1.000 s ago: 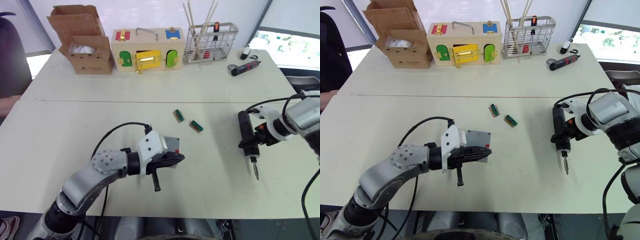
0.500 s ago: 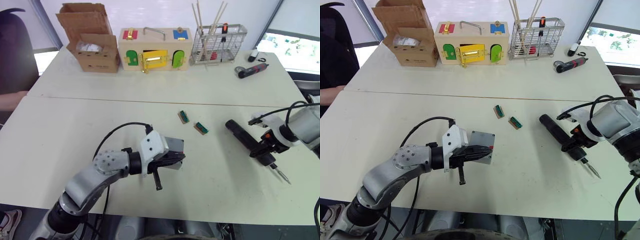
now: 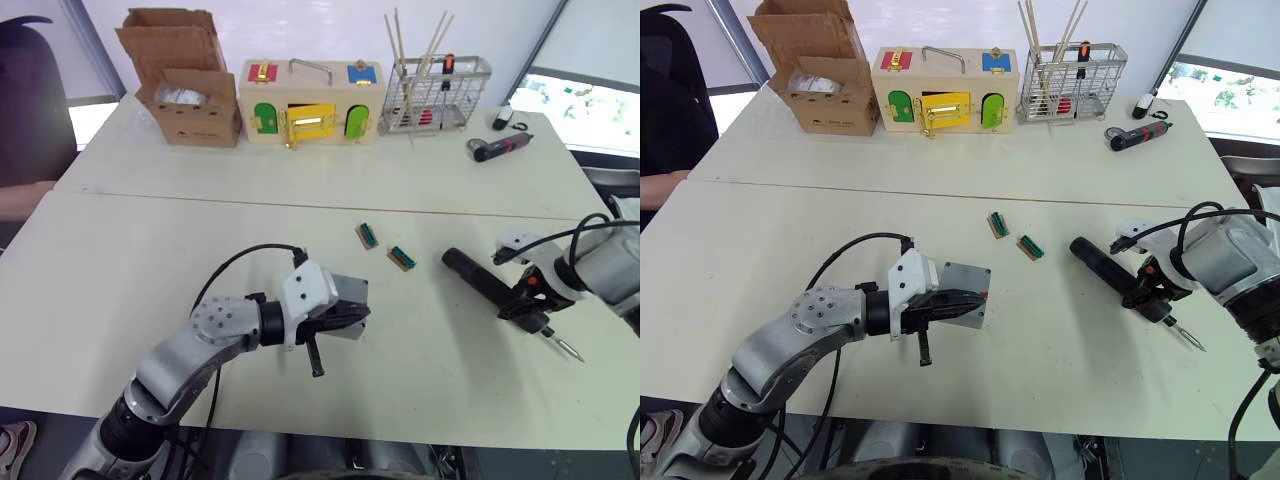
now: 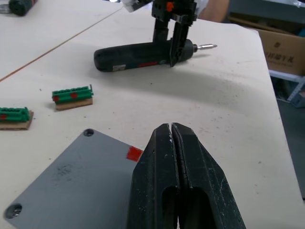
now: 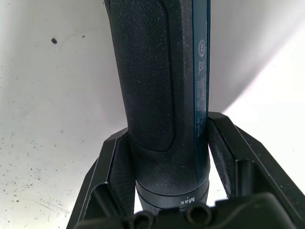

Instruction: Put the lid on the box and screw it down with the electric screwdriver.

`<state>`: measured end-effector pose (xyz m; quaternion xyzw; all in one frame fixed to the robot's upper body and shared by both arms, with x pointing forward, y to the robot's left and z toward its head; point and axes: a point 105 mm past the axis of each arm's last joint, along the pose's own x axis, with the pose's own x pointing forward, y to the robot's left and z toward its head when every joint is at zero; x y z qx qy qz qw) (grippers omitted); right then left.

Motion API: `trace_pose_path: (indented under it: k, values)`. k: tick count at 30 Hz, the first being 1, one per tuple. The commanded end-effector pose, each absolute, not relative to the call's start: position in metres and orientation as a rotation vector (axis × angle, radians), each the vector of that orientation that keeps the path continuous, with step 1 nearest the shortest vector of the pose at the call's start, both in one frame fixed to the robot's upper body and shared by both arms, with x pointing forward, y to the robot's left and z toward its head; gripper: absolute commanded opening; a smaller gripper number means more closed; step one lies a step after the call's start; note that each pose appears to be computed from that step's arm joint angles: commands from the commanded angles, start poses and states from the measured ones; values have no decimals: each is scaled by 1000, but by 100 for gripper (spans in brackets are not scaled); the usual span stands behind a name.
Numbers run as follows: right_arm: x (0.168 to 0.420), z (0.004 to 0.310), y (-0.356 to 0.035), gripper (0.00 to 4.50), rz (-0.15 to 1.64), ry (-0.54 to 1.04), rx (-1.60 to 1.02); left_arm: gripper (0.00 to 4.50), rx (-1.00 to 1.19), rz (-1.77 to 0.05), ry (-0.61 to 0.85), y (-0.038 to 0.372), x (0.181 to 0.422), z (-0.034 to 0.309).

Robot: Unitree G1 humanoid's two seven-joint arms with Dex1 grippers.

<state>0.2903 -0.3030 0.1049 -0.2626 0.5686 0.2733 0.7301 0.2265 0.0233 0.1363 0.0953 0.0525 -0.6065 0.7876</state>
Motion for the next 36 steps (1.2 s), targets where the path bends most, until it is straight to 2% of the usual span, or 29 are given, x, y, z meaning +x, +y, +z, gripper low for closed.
trace_pose_path:
  k: [1,8,13,17,20,22,28,36]
  values:
    - [290,103,-303,193,612,1244,-535,0,218,-1302,93,31,228,140]
    - [305,170,-265,193,723,963,-337,0,257,-1241,122,60,248,139]
    - [304,215,-234,193,813,736,30,0,279,-1256,115,69,258,146]
    - [307,270,-221,193,871,377,316,0,267,-1280,99,72,262,155]
    - [301,298,-197,193,896,62,339,0,252,-1300,88,74,266,163]
    - [296,302,-174,193,879,-95,314,0,248,-1315,86,74,268,168]
    - [279,275,-110,193,843,-254,254,0,276,-1363,121,73,271,163]
    - [269,261,-88,193,817,-310,146,0,325,-1408,175,72,266,149]
